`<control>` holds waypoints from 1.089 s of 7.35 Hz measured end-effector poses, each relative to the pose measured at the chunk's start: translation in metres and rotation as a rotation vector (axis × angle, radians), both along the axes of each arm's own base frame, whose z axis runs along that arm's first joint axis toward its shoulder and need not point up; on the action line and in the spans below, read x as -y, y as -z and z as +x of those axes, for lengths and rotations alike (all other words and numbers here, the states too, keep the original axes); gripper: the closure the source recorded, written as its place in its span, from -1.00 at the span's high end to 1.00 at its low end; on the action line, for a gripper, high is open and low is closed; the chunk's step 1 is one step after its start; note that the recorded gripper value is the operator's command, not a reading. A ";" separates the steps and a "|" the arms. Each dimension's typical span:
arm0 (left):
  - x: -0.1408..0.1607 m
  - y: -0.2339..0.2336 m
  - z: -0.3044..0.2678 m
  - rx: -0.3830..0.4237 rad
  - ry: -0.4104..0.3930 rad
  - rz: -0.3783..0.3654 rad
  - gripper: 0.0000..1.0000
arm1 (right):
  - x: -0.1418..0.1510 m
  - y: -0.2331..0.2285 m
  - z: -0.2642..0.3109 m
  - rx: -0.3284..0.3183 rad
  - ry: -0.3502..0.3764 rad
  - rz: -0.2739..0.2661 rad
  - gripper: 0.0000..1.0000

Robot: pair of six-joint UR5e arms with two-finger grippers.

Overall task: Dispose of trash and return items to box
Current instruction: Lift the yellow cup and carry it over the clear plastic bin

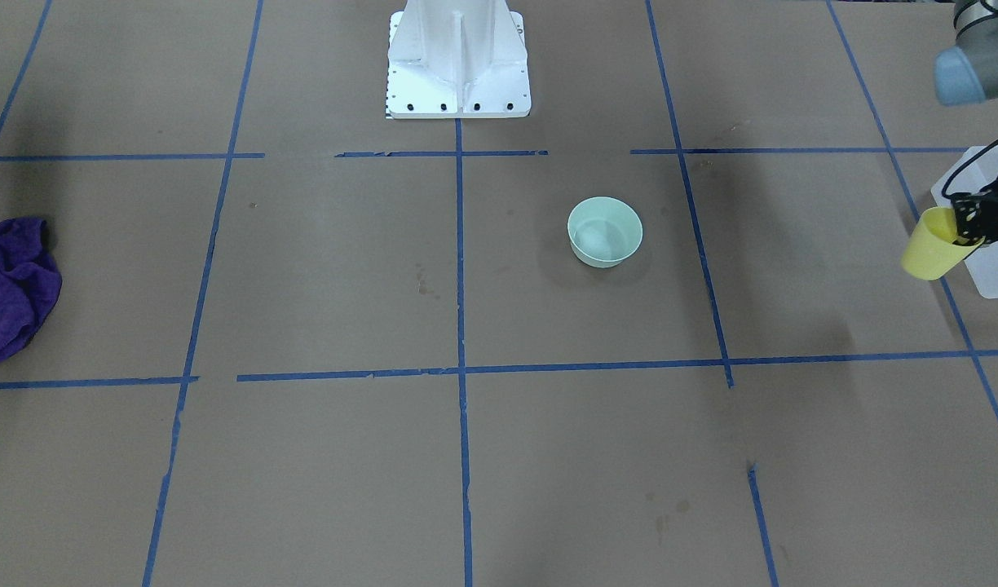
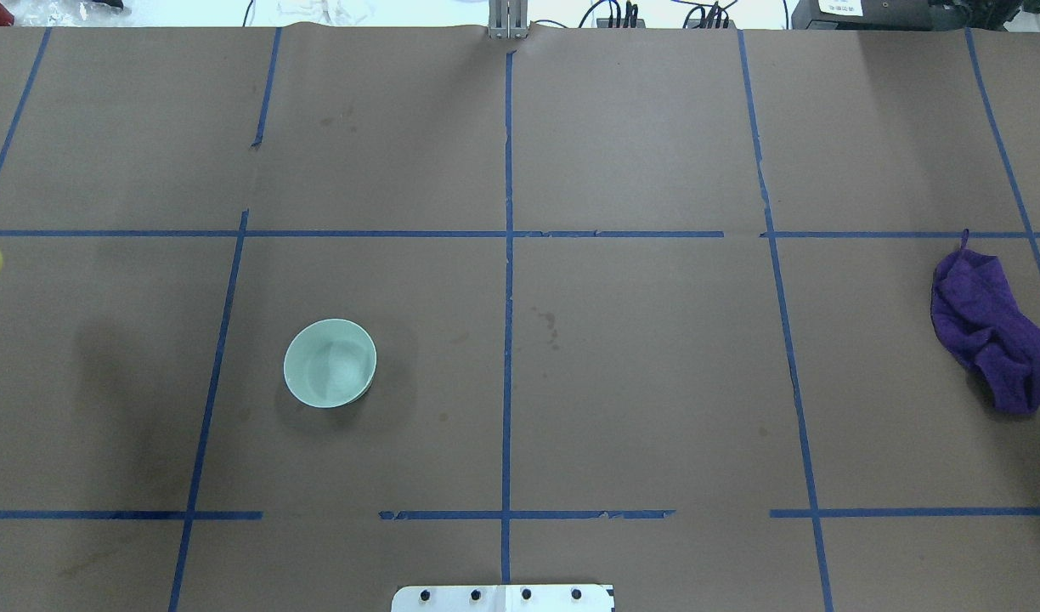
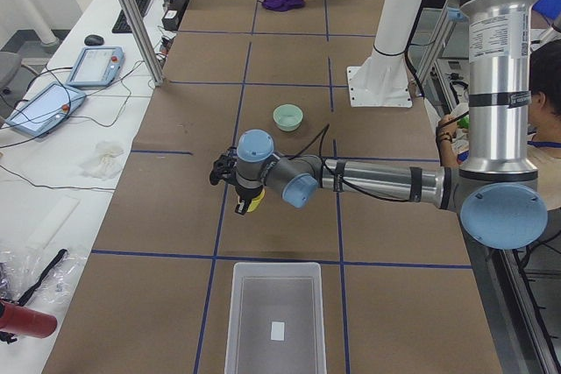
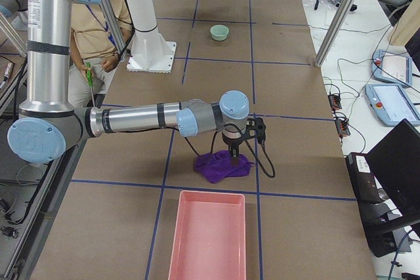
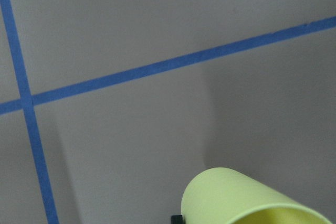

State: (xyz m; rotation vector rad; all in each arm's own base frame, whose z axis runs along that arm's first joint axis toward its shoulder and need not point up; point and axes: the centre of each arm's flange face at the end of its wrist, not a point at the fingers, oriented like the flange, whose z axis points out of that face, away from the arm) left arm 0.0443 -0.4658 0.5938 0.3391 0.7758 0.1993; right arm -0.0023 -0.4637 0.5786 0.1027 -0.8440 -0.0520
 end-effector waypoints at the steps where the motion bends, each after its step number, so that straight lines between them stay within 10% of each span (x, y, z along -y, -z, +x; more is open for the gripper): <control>1: -0.013 -0.018 -0.045 0.030 0.006 0.032 -1.00 | 0.000 -0.001 0.000 0.000 0.001 -0.003 1.00; 4: -0.036 -0.120 -0.149 0.096 0.005 -0.013 -1.00 | 0.000 -0.003 -0.001 -0.001 0.003 -0.007 1.00; 8: -0.081 -0.189 -0.153 0.054 0.011 -0.156 -1.00 | -0.001 -0.004 -0.006 0.000 0.012 -0.010 1.00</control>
